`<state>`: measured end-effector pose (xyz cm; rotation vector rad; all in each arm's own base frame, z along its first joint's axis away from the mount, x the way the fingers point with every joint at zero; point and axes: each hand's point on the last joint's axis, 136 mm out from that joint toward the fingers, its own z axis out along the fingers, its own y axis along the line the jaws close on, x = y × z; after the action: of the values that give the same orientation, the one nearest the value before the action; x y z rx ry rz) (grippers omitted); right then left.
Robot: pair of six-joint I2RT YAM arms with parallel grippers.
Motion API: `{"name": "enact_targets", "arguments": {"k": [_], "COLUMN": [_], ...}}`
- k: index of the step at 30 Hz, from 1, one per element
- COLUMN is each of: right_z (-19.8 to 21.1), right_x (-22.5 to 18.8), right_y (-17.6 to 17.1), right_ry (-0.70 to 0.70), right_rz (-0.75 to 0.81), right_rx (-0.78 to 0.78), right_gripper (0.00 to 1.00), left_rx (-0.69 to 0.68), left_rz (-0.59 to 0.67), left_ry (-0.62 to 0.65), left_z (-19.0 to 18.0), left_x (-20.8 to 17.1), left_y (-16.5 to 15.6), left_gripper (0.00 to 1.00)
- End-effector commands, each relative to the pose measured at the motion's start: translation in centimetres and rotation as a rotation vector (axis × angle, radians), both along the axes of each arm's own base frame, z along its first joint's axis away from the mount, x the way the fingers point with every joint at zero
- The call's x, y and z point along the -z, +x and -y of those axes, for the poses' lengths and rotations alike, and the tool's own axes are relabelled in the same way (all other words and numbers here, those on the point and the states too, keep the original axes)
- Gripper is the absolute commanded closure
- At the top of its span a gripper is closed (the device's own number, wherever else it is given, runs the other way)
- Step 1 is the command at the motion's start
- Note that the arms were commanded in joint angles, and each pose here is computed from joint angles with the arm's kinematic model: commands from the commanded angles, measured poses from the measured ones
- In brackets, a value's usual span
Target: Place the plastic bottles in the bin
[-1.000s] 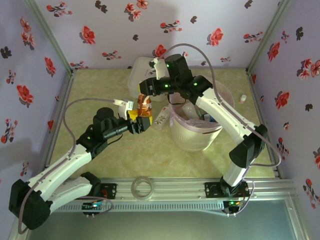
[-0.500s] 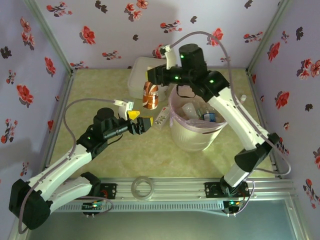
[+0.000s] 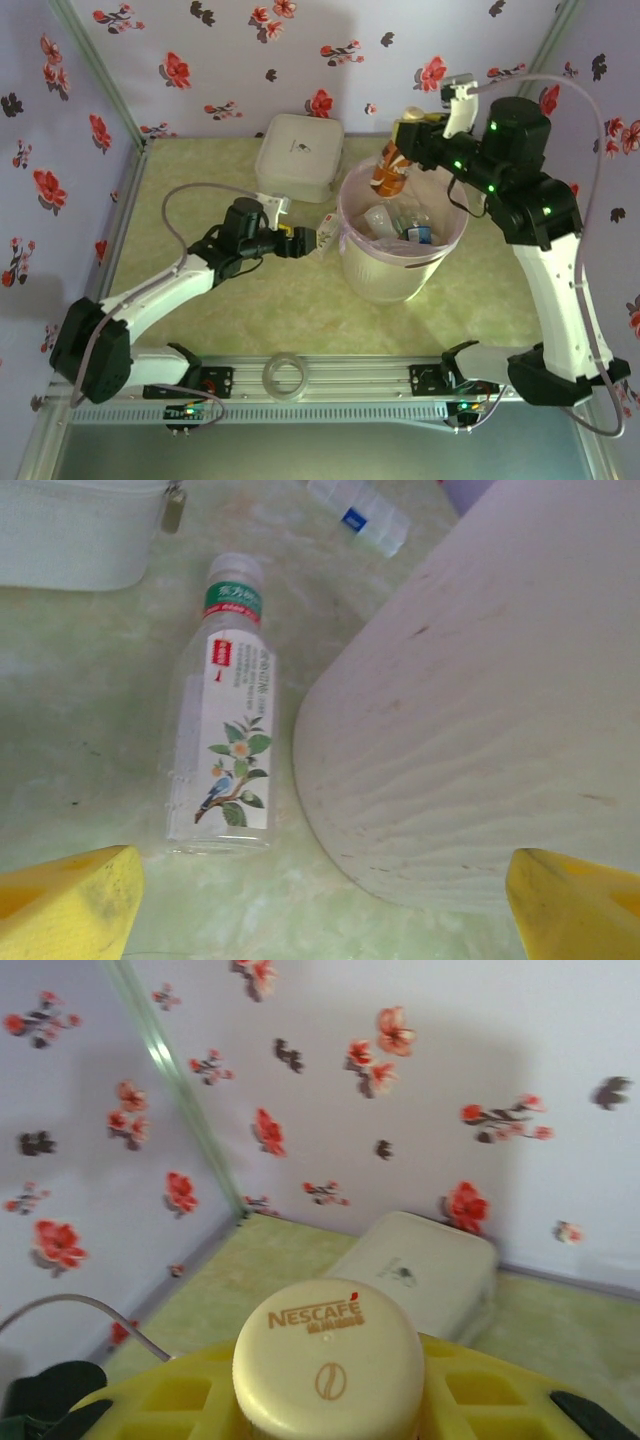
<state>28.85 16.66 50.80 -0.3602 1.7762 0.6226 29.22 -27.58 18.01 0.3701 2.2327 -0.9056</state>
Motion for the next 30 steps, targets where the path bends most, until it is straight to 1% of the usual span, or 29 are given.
{"name": "enact_targets", "arguments": {"k": [1, 2, 5, 8, 11, 14, 18, 22, 25, 30], "right_z": [3.5, 4.1, 5.6, 6.0, 5.3, 4.5, 2.0, 0.0, -1.5, -3.0], "right_x": [3.1, 3.6, 5.0, 6.7, 8.5, 10.2, 12.5, 15.2, 17.3, 20.3], "right_y": [0.5, 0.5, 0.4, 0.6, 1.0, 1.5, 2.0, 2.4, 2.5, 2.9], "right_ry": [-0.158, -0.184, -0.258, -0.304, -0.324, -0.336, -0.347, -0.395, -0.405, -0.414], "right_rz": [-0.047, -0.057, -0.086, -0.139, -0.194, -0.241, -0.3, -0.363, -0.411, -0.483], "right_rx": [0.161, 0.19, 0.253, 0.265, 0.239, 0.213, 0.126, 0.07, 0.024, -0.019], "right_gripper": [0.78, 0.78, 0.8, 0.81, 0.81, 0.83, 0.83, 0.83, 0.83, 0.83], "left_rx": [-0.046, -0.055, -0.075, -0.086, -0.087, -0.094, -0.097, -0.097, -0.099, -0.102], "left_rz": [-0.036, -0.039, -0.056, -0.078, -0.089, -0.094, -0.1, -0.107, -0.108, -0.111], "left_ry": [0.048, 0.054, 0.09, 0.126, 0.13, 0.127, 0.126, 0.131, 0.135, 0.138], "left_z": [-0.1, -0.1, -0.4, -0.8, -0.8, -1.1, -1.3, -1.5, -1.7, -1.9], "left_x": [0.9, 1.1, 1.8, 2.6, 3.0, 3.2, 3.4, 3.6, 3.7, 3.8], "left_y": [0.7, 0.9, 1.3, 1.2, 1.0, 0.8, 0.5, 0.1, 0.0, -0.1], "left_gripper": [0.08, 0.09, 0.16, 0.18, 0.18, 0.19, 0.19, 0.19, 0.19, 0.19]}}
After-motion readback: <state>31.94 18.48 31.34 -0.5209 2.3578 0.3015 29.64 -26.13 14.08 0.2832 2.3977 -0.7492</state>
